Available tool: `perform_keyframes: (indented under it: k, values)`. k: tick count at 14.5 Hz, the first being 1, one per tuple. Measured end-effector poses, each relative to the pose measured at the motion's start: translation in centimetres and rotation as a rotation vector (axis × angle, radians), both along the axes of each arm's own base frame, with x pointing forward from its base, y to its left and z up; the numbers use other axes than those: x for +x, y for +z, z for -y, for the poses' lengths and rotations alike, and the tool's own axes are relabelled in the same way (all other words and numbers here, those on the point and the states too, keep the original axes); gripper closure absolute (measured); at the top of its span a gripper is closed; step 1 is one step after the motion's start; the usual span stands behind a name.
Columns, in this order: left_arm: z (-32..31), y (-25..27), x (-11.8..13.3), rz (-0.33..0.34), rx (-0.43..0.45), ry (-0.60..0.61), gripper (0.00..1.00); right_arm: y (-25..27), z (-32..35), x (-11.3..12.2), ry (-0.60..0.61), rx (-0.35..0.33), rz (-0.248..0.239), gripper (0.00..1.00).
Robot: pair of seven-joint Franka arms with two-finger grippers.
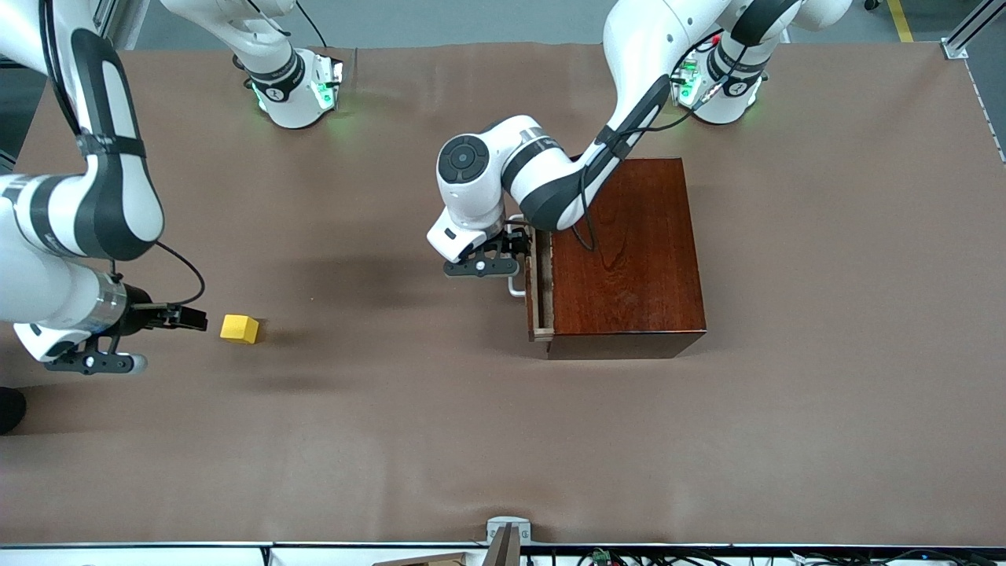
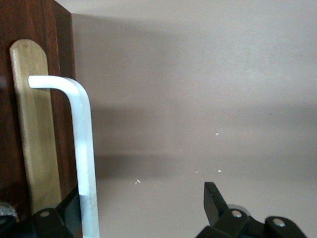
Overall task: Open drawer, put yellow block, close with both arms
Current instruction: 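Pull the drawer open with the left gripper while the right gripper grasps the cube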
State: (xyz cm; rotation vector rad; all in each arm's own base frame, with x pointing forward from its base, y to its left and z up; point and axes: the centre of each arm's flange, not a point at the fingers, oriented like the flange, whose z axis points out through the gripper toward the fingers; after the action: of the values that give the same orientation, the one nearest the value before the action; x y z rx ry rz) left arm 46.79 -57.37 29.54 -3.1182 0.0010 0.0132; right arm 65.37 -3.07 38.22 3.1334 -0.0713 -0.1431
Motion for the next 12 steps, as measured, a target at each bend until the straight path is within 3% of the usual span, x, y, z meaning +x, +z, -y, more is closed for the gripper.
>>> perform_keyframes:
  k: [9, 12]
  values:
    - [1.7, 0.5, -1.0, 0.035, -0.052, -0.010, 0.00, -5.5, 0.5, 1.1, -0.006, -0.006, 0.019, 0.00]
    - [1.7, 0.6, -0.9, 0.030, -0.063, -0.001, 0.00, -8.9, 0.5, 0.1, -0.006, -0.007, 0.029, 0.00]
